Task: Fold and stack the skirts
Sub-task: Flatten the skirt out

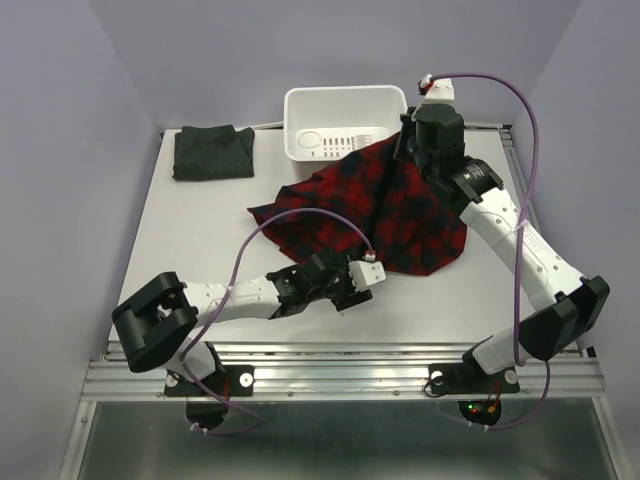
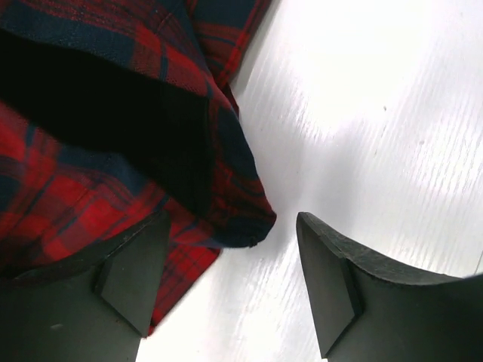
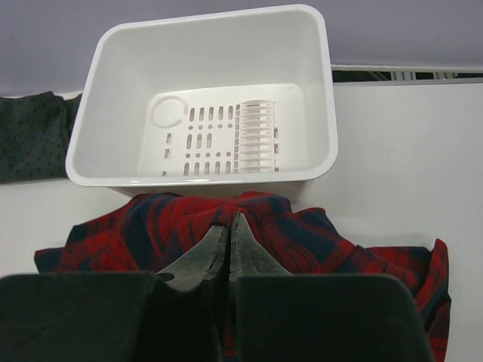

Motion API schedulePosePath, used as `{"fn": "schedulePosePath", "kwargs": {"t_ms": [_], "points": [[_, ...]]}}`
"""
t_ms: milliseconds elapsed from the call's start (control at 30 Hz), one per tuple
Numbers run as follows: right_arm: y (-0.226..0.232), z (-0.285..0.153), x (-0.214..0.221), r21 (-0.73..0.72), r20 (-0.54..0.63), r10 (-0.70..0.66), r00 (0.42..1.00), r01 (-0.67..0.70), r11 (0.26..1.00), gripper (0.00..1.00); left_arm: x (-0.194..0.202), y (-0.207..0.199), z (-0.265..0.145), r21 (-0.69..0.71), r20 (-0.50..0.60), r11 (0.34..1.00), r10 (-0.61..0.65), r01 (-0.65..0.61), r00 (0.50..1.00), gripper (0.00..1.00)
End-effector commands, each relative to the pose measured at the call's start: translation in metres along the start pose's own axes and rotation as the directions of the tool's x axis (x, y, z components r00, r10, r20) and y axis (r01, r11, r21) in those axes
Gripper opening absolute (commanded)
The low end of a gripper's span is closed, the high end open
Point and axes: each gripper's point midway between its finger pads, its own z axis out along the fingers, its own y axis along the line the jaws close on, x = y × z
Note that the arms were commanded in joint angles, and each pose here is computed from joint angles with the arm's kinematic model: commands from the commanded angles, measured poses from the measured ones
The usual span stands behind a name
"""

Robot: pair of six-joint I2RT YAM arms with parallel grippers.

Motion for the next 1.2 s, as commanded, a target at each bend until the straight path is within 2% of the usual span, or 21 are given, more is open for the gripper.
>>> {"fn": "schedulePosePath", "kwargs": {"t_ms": [0,67,267,567,733,800,933,1100,1167], "points": [[0.002,-0.004,-0.047,-0.006,0.143,0.108,0.984,-0.108,0.994,0.01,-0.017,-0.01,0.003,0.021,0.003,0.982,-0.185,0.185,0.983,0.81],[0.003,-0.004,-0.049,-0.012,0.146,0.115,0.983,-0.114,0.993,0.01,-0.021,-0.005,0.012,-0.028,-0.01,0.977,-0.21,0.209,0.978,0.82],[0.002,-0.006,-0.057,-0.005,0.168,0.129,0.977,-0.13,0.992,0.01,0.014,0.013,0.028,-0.202,-0.15,0.949,-0.274,0.242,0.95,0.82],[0.004,-0.012,-0.06,-0.027,0.173,0.154,0.973,-0.151,0.988,0.01,0.041,0.04,0.026,-0.444,-0.178,0.855,-0.377,0.267,0.909,0.82],[0.004,-0.014,-0.057,-0.033,0.167,0.162,0.972,-0.159,0.987,0.01,0.036,0.048,0.018,-0.479,-0.078,0.825,-0.382,0.301,0.921,0.81],[0.004,-0.014,-0.056,-0.034,0.164,0.164,0.973,-0.161,0.986,0.01,0.019,0.054,0.015,-0.469,-0.001,0.815,-0.384,0.339,0.923,0.8],[0.003,-0.013,-0.053,-0.029,0.16,0.166,0.973,-0.163,0.986,0.01,0.0,0.051,0.013,-0.411,0.084,0.832,-0.373,0.373,0.924,0.78],[0.003,-0.011,-0.054,-0.025,0.166,0.163,0.973,-0.162,0.987,0.01,-0.012,0.057,0.02,-0.408,0.131,0.832,-0.355,0.376,0.926,0.64],[0.002,-0.011,-0.058,-0.019,0.176,0.164,0.97,-0.164,0.986,0.01,-0.018,0.055,0.024,-0.388,0.139,0.843,-0.345,0.372,0.928,0.49]]}}
